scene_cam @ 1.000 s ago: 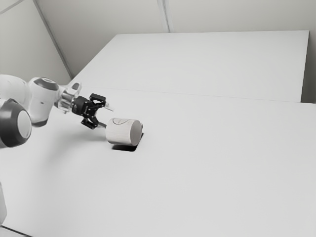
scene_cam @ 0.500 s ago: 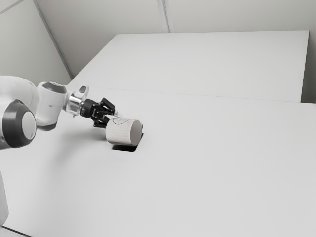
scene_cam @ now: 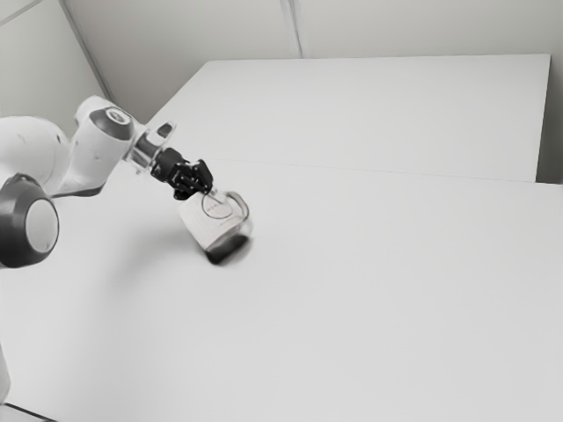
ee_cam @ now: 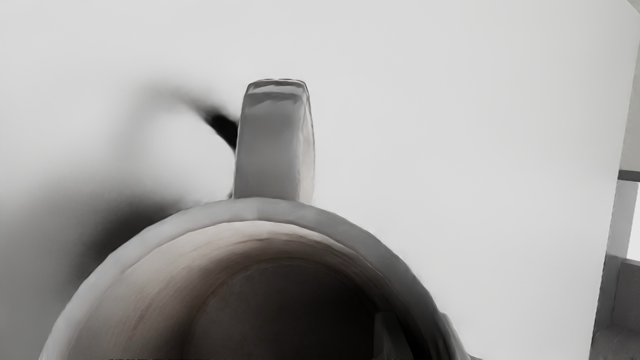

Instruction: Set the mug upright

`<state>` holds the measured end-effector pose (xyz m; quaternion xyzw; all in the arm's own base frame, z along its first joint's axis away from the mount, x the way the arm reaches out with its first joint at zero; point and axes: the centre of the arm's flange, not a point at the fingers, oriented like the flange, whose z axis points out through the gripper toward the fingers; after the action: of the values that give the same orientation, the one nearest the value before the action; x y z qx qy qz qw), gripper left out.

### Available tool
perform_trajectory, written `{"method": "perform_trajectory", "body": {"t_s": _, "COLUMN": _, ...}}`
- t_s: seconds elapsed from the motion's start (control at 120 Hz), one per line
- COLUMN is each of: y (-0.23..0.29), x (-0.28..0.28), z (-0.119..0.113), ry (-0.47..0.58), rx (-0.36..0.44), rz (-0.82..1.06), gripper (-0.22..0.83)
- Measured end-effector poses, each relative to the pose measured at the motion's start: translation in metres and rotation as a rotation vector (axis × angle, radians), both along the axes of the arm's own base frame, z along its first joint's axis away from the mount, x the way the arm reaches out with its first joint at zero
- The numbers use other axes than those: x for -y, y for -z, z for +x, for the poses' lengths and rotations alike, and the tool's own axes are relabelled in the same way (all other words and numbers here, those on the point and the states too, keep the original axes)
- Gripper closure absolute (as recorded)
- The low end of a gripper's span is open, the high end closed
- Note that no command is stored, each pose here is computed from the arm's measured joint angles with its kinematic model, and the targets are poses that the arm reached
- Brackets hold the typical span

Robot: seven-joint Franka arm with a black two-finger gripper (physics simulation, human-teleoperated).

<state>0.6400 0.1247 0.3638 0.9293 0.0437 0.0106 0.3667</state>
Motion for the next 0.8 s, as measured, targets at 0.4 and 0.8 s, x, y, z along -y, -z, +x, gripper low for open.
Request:
{"method": "perform_trajectory", "body": {"t_s": 0.4, "y": -0.045, "x": 0.087, "z": -0.082, "ry": 0.284, "rx": 0.114, "rz": 0.603, "gripper": 0.74}}
{"method": "perform_trajectory", "body": {"t_s": 0.8, "y": -0.032, "x": 0.15, "z": -0.115, "ry": 0.106, "rx": 0.287, "rz": 0.686, "gripper": 0.78}}
